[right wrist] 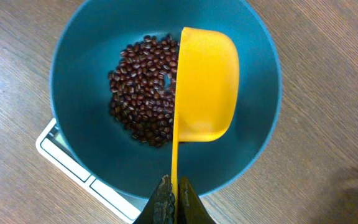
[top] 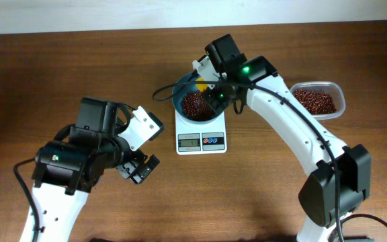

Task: Scoop item into bowl and weigh 50g on scale
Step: 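Hold the scoop tilted over the bowl to empty remaining beans, then lift the empty scoop back toward the bean tub with the right gripper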

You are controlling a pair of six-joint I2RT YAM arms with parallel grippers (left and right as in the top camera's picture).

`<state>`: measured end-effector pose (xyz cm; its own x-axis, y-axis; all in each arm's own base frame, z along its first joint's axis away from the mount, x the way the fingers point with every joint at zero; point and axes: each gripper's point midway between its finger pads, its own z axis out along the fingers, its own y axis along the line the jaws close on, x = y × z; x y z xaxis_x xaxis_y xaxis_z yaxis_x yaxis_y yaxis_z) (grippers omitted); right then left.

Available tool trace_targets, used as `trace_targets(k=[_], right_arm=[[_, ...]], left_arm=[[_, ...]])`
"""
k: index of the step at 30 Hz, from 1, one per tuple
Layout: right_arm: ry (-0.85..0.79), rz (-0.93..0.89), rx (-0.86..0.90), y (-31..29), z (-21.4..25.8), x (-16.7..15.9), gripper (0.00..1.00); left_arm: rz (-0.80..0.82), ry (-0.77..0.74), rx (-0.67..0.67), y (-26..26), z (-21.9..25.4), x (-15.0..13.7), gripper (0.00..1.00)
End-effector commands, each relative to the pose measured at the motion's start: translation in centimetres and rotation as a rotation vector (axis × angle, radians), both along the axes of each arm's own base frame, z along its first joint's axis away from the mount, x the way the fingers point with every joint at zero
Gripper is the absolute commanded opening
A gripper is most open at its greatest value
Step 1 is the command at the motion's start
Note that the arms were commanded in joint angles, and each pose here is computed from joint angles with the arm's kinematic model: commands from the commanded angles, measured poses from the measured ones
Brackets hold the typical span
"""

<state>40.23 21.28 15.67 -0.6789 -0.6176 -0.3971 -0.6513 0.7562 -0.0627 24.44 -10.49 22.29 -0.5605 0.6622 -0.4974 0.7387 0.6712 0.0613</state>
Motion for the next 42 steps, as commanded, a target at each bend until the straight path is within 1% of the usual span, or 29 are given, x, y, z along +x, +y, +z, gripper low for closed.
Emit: trace_targets(k=[1, 6, 10, 14, 20, 24, 28, 30, 32, 35, 39, 42], right_arm=[[-0.066, -0.003, 0.003, -0.3, 2.4, 0.5, 0.04], [-0.101, -0.03, -0.043, -1.2, 2.6, 1.1, 0.04], [-0.113, -0.024, -0.052, -0.8, 2.8, 1.1, 0.04], [-0.139, -0.038, -0.102, -1.2, 2.9, 1.3, 0.04], [-0.139, -0.047, -0.095, -1.2, 2.9, 1.3, 0.04], [-0.135, -0.111, 0.006, -0.9, 4.3, 1.7, 0.04], [-0.175, -0.237, 0.159, -2.4, 8.8, 4.1, 0.04], [-0.186, -0.311, 0.238, -4.2, 11.0, 5.2, 0.04], [-0.19, -0.425, 0.292, -7.0, 12.5, 6.2, 0.04], [-0.142, -0.589, 0.292, -12.4, 12.6, 6.1, 0.04], [-0.007, -0.765, 0.172, -19.5, 10.2, 3.0, 0.04], [0.057, -0.915, -0.028, -25.6, 8.9, -0.2, 0.04]], left_arm=[[-0.011, -0.019, 0.004, 0.1, 0.5, 0.4, 0.99], [-0.011, -0.019, 0.004, 0.1, 0.5, 0.4, 0.99], [-0.011, -0.019, 0.004, 0.1, 0.5, 0.4, 0.99], [-0.011, -0.019, 0.004, 0.1, 0.5, 0.4, 0.99], [-0.011, -0.019, 0.004, 0.1, 0.5, 0.4, 0.99], [-0.011, -0.019, 0.004, 0.1, 0.5, 0.4, 0.99], [-0.011, -0.019, 0.004, 0.1, 0.5, 0.4, 0.99], [-0.011, -0.019, 0.004, 0.1, 0.5, 0.4, 0.99], [-0.011, -0.019, 0.004, 0.1, 0.5, 0.4, 0.99], [-0.01, -0.019, 0.004, 0.1, 0.5, 0.4, 0.99], [-0.011, -0.019, 0.004, 0.1, 0.5, 0.4, 0.99], [-0.011, -0.019, 0.004, 0.1, 0.5, 0.4, 0.99]])
